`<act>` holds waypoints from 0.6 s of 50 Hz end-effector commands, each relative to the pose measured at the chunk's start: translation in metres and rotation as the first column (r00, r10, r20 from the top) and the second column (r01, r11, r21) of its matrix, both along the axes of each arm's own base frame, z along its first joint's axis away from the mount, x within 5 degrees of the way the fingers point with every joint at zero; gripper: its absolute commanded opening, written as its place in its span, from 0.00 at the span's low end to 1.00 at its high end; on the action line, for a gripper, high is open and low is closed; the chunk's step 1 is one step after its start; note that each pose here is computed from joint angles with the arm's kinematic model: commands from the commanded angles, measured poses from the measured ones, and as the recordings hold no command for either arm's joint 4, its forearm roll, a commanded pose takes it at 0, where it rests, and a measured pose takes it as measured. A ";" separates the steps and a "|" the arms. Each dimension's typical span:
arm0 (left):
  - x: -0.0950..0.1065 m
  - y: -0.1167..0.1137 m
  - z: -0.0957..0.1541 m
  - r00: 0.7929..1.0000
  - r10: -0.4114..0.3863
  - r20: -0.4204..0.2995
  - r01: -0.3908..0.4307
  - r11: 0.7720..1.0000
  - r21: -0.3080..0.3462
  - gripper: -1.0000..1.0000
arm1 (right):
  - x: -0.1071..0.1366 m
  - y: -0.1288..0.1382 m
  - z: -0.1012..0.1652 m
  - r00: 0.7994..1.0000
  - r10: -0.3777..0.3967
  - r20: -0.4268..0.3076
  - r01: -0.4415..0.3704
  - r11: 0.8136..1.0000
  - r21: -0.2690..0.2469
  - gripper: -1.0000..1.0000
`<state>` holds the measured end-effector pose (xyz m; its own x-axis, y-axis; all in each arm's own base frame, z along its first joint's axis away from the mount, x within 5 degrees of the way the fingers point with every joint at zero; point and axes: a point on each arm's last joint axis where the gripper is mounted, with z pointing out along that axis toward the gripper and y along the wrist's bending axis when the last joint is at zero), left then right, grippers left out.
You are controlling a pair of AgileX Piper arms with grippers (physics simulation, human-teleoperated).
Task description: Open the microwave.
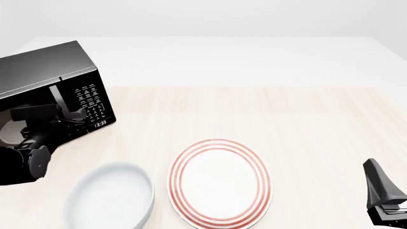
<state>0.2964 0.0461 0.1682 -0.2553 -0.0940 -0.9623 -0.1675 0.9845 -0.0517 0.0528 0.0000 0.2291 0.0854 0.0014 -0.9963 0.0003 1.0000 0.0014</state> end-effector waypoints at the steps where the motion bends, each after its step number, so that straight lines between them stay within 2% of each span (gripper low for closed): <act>1: 0.003 0.002 -0.005 1.000 0.005 -0.011 -0.005 1.000 -0.003 1.00 | 0.000 0.000 0.000 1.000 0.000 0.000 0.000 1.000 0.000 1.00; 26: 0.009 0.003 -0.012 1.000 0.007 -0.020 -0.007 1.000 -0.008 1.00 | 0.000 0.000 0.000 1.000 0.000 0.000 0.000 1.000 0.000 1.00; 27: 0.009 0.003 -0.011 1.000 0.006 -0.019 -0.006 1.000 -0.007 1.00 | 0.003 0.000 -0.015 1.000 -0.005 0.002 0.005 1.000 0.001 1.00; 30: 0.009 0.003 -0.012 1.000 0.005 -0.019 -0.005 1.000 -0.006 1.00 | 0.003 0.000 -0.015 1.000 -0.005 0.002 0.005 1.000 0.001 1.00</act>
